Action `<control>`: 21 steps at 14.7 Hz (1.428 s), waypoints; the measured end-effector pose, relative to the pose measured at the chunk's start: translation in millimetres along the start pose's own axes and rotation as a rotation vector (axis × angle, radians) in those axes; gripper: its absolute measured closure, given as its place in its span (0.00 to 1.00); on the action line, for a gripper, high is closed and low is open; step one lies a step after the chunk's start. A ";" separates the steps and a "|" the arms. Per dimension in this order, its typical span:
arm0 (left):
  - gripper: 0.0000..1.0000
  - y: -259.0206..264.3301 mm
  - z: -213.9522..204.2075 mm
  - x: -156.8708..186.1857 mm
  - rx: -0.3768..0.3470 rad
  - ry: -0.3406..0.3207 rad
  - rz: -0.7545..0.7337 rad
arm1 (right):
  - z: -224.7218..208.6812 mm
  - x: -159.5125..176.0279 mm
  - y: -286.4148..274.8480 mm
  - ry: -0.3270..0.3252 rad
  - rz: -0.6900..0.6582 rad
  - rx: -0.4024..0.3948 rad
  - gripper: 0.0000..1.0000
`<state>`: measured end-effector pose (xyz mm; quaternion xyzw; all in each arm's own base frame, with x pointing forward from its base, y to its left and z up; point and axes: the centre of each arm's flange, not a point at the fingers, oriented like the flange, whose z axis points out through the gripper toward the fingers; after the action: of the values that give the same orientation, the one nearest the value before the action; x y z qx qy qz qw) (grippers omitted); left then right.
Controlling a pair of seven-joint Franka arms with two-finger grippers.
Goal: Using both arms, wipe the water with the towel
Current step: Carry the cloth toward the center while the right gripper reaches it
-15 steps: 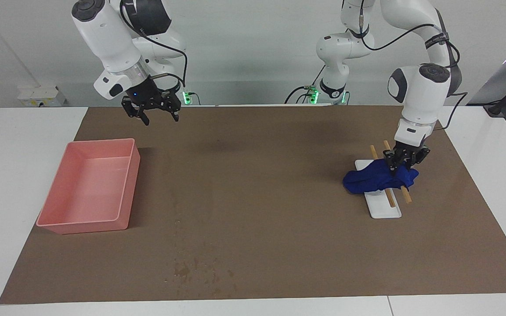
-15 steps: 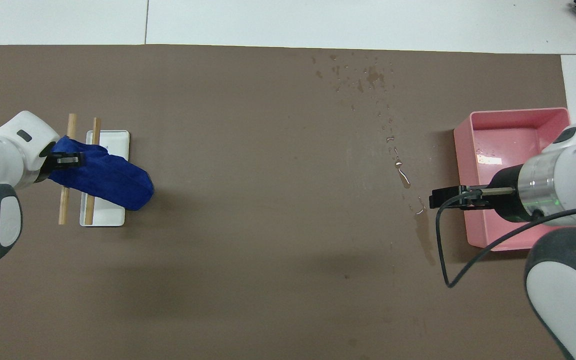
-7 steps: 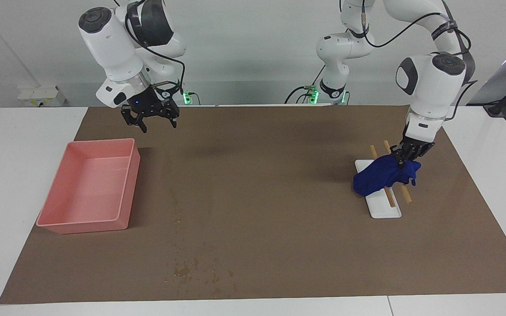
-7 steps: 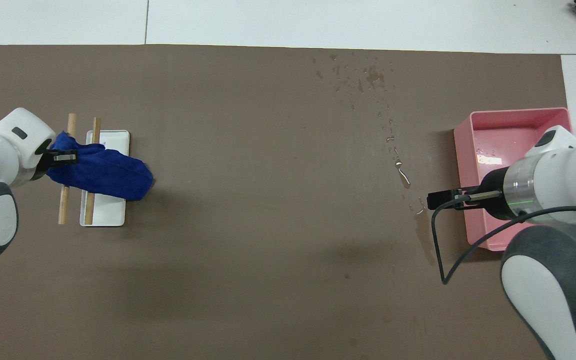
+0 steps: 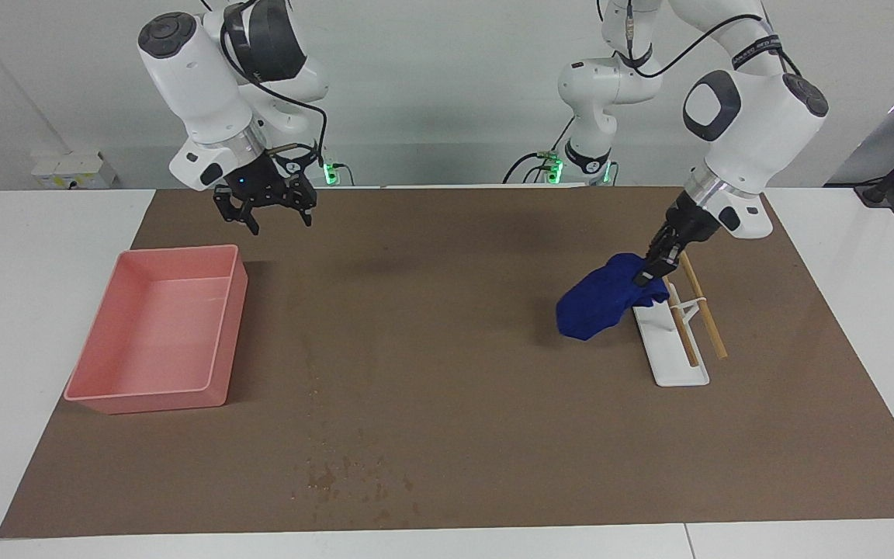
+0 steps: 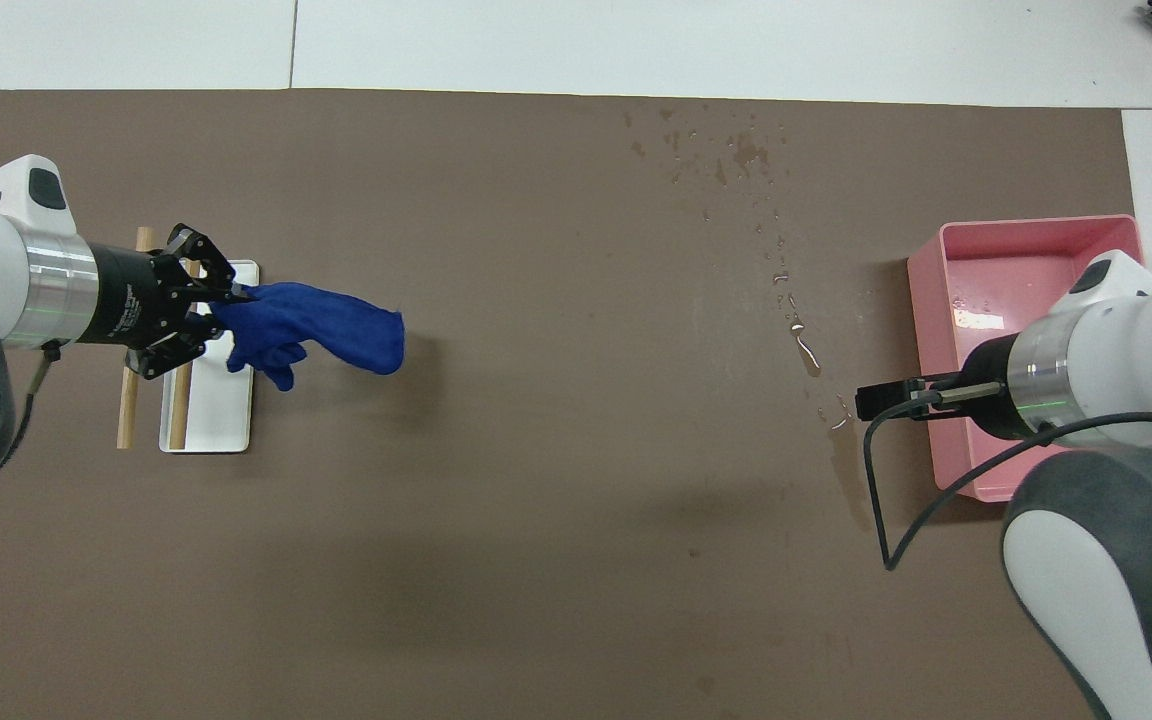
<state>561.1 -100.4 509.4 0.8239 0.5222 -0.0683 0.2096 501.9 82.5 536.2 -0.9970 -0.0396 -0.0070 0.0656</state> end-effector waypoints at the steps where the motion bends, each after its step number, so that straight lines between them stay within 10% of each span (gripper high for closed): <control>1: 0.77 3.7 3.3 -12.1 -0.023 -0.061 -0.073 | -0.1 0.0 -0.4 0.000 -0.014 0.000 0.00; 11: 0.77 25.0 67.5 -199.7 -0.108 -0.199 -0.391 | 2.1 -2.9 -29.1 -0.005 0.134 0.017 0.00; 21: 0.77 14.8 88.8 -262.0 -0.212 -0.230 -0.494 | 2.4 14.8 -62.8 -0.095 0.853 0.437 0.00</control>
<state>467.0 -360.8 520.1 0.6321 0.6840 -0.1551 0.3294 511.6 146.1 542.3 -0.8864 0.3694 0.0748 0.2686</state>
